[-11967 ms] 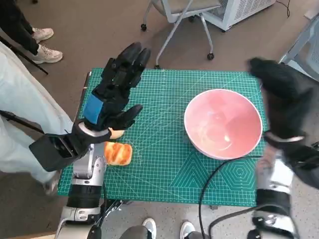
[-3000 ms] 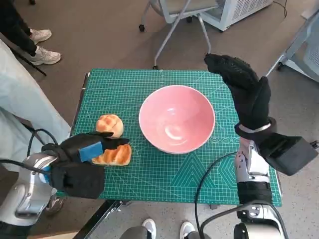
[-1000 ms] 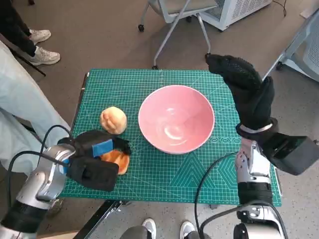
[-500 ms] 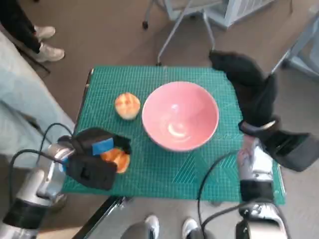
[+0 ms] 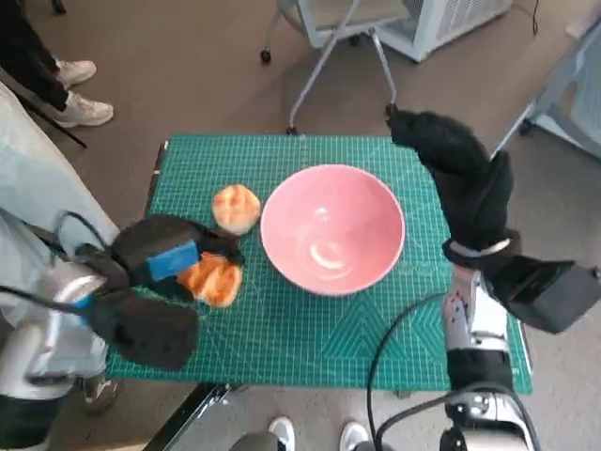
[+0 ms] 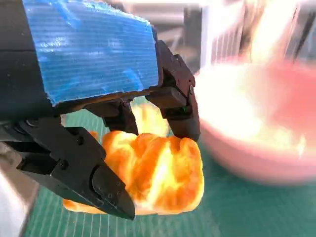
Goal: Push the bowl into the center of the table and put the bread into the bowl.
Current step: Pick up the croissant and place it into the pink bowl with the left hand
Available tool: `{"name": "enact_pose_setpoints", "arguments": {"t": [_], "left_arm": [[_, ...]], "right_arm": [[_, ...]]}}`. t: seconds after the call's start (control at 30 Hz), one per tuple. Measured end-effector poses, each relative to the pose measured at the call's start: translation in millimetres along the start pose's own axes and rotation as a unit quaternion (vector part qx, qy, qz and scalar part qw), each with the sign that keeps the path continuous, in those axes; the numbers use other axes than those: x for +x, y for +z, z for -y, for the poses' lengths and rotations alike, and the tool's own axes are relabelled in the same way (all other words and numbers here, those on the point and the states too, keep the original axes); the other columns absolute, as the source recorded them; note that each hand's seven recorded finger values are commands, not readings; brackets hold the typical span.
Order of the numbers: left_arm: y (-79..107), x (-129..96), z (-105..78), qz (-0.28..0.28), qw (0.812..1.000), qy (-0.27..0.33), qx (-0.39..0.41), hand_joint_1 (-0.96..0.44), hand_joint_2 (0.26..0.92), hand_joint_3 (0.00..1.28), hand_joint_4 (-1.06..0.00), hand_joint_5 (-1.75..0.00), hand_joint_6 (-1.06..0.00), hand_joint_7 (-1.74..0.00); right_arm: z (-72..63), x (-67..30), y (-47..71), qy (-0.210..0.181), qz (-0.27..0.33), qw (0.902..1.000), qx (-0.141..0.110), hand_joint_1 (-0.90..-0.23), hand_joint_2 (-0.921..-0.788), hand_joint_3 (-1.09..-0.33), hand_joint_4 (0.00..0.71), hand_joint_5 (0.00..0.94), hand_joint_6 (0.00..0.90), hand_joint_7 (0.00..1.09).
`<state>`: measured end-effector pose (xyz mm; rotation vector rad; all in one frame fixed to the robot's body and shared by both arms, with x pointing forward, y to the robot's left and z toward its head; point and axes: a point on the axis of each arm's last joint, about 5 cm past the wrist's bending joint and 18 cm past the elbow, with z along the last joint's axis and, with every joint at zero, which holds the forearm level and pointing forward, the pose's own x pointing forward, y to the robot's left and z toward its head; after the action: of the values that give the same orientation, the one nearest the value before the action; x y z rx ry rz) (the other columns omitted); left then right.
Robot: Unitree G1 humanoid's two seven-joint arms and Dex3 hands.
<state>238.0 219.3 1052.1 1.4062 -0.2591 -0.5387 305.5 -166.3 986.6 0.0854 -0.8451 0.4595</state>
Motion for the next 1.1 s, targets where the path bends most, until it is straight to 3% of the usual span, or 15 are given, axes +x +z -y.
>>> {"name": "enact_pose_setpoints", "arguments": {"t": [0.23, 0.5, 0.9, 1.1], "left_arm": [[13.9, -2.1, -29.8, 0.023, 0.996, 0.087, 0.0, 0.0, 0.851, 0.01, -0.97, -0.81, -0.8, -1.02], [32.2, 13.5, -42.6, 0.085, 0.982, 0.167, -0.004, 0.0, 0.85, 0.01, -0.97, -0.81, -0.8, -1.02], [55.7, 62.7, -41.9, 0.16, 0.978, 0.132, -0.001, 0.0, 0.872, 0.01, -0.92, -0.9, -0.74, -1.05], [64.4, 87.6, -33.1, 0.187, 0.977, 0.105, -0.01, 0.0, 0.872, 0.02, -0.91, -0.96, -0.75, -1.0]], "right_arm": [[-0.5, 0.1, -0.3, 0.0, 0.0, 1.0, 0.001, -0.664, -0.921, -0.748, 0.184, 0.001, 0.002, 0.61], [-0.8, -0.3, -0.7, -0.002, -0.001, 1.0, 0.004, -0.667, -0.921, -0.737, 0.182, 0.0, 0.002, 0.61], [2.2, -4.3, -0.8, -0.007, -0.007, 0.9999, 0.008, -0.665, -0.921, -0.727, 0.179, 0.001, 0.006, 0.61], [2.9, -5.6, 0.0, -0.009, -0.006, 0.9999, 0.007, -0.666, -0.921, -0.724, 0.181, 0.001, 0.013, 0.6]]}}
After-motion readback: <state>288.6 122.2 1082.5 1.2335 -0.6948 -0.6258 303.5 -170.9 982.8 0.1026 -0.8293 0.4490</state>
